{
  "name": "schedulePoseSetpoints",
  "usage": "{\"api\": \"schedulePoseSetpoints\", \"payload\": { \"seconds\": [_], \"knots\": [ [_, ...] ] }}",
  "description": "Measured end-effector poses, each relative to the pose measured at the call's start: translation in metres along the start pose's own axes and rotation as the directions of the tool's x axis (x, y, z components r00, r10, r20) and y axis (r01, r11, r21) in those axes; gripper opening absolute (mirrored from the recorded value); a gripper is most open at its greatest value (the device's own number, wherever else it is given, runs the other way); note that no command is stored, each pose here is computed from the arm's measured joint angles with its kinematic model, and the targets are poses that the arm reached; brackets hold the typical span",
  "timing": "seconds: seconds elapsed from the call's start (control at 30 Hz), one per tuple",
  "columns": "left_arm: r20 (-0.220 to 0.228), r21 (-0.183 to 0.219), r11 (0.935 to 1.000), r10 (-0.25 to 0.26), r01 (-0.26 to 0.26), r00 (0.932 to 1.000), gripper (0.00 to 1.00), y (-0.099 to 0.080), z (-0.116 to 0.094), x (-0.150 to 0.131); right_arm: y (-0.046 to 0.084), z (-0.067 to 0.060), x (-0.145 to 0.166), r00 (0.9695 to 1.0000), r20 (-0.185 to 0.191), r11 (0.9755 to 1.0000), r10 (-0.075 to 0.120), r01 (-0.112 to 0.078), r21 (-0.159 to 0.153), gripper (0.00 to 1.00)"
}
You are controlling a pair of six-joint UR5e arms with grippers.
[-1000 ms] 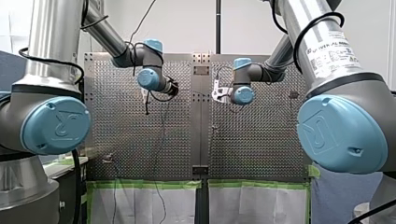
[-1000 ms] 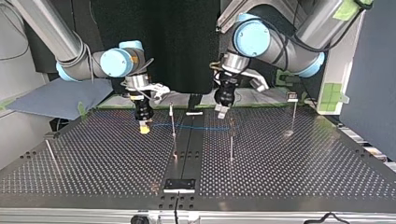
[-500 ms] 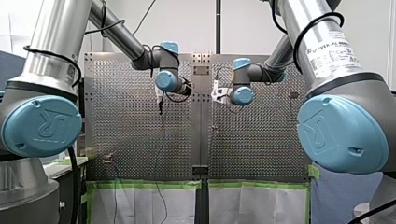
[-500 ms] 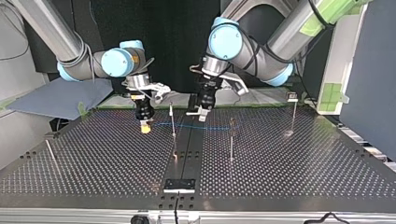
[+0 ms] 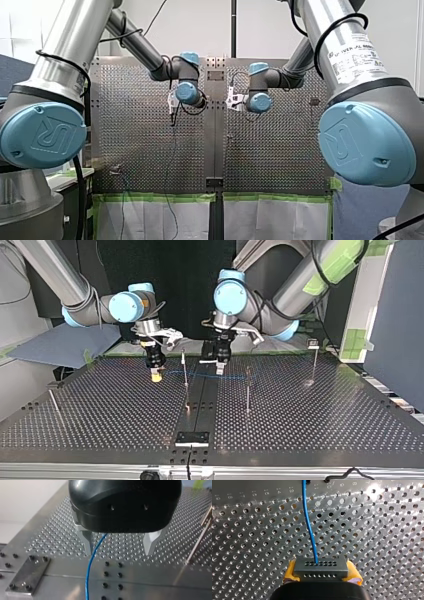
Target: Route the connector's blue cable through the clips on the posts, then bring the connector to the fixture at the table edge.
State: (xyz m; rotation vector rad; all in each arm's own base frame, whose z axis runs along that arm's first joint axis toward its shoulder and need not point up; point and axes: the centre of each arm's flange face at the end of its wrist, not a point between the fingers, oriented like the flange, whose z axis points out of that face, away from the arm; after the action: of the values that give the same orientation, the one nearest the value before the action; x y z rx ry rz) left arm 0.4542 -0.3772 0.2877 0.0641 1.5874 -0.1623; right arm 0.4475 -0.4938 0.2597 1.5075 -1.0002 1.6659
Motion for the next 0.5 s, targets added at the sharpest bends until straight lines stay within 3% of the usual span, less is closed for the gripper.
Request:
{"api": "schedulePoseSetpoints", "payload": {
  "seconds": [0.23, 0.5],
  "knots": [
    [0.033, -0.052, 0.9986, -0.004, 0.006, 0.9994, 1.0, -0.001, 0.007, -0.012, -0.001, 0.0, 0.0, 1.0, 0.002, 1.0, 0.0, 0.0, 0.001, 0.0],
    [0.053, -0.119, 0.9929, -0.003, 0.01, 0.9986, 1.0, 0.0, 0.012, -0.021, -0.002, -0.001, -0.001, 1.0, 0.004, 1.0, 0.0, 0.0, 0.002, 0.0]
  ]
}}
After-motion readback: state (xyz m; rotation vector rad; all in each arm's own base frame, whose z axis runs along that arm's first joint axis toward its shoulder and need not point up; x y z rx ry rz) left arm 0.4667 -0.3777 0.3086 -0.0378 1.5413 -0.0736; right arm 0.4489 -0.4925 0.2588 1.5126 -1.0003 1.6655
